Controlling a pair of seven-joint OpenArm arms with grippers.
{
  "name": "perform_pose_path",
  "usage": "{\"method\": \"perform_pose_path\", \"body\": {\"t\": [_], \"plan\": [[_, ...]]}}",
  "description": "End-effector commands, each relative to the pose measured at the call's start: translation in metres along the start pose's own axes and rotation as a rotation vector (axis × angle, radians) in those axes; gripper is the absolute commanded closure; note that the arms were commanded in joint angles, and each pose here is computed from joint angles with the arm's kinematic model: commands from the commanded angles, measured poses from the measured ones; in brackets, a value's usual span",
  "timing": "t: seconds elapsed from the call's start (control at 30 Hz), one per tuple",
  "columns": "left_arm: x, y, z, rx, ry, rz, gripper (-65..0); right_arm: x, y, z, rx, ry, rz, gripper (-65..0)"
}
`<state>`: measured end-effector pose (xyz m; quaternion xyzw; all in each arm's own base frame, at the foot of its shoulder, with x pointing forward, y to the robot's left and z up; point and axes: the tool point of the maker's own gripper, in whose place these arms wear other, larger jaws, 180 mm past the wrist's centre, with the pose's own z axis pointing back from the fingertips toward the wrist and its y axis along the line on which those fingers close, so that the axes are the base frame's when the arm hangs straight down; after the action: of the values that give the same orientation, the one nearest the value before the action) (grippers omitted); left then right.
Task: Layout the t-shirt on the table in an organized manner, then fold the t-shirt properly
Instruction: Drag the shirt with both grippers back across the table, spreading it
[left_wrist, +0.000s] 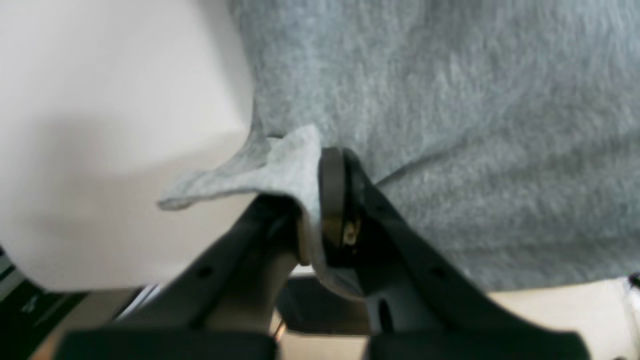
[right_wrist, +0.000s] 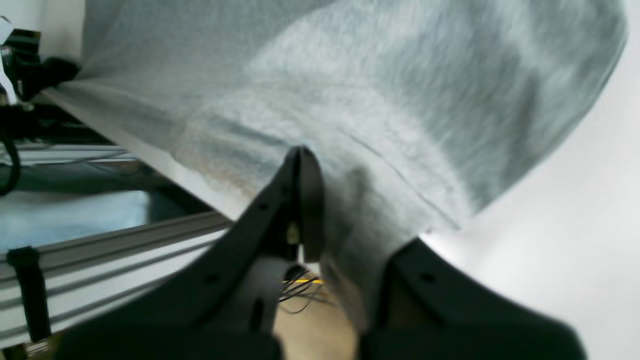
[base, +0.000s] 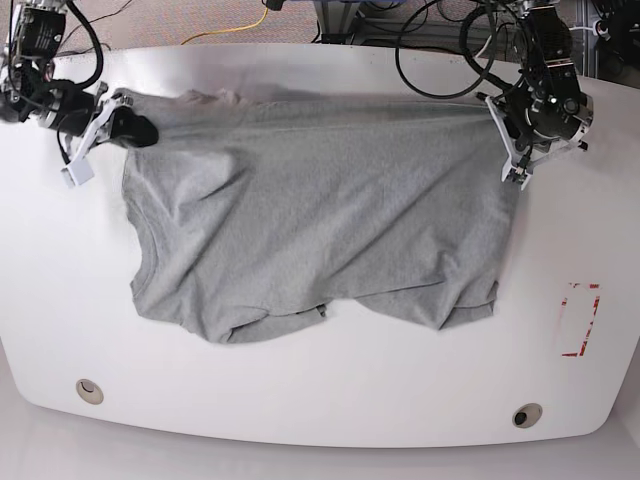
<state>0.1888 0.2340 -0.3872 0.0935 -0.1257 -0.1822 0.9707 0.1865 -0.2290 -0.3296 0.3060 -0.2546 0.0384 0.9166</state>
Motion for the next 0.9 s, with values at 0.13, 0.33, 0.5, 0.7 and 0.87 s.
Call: {"method": "perform_pose_path", "body": {"t": [0.13, 0.33, 0.5, 0.7, 0.87], "plan": [[-0.02, 0.03, 0.008, 0.085, 0.049, -0.009, 0.0, -0.017, 0.004, -0.001, 0.001, -0.005, -0.049, 0.0], [-0.03, 0.046, 0.011, 0.115, 0.082, -0.097, 0.0, -0.027, 0.009, -0.006, -0.023, 0.011, -0.036, 0.0], [-0.035, 0.054, 0.014, 0.135, 0.099, -0.113, 0.0, -0.044, 0.01, -0.003, -0.038, 0.054, -0.045, 0.0], [-0.044, 0.057, 0.014, 0.14, 0.123, -0.124, 0.0, -0.065, 0.013, -0.004, -0.032, 0.083, -0.091, 0.0], [-0.052, 0.056, 0.014, 0.136, 0.144, -0.136, 0.0, -0.074, 0.017, -0.005, -0.026, 0.089, -0.116, 0.0]]}}
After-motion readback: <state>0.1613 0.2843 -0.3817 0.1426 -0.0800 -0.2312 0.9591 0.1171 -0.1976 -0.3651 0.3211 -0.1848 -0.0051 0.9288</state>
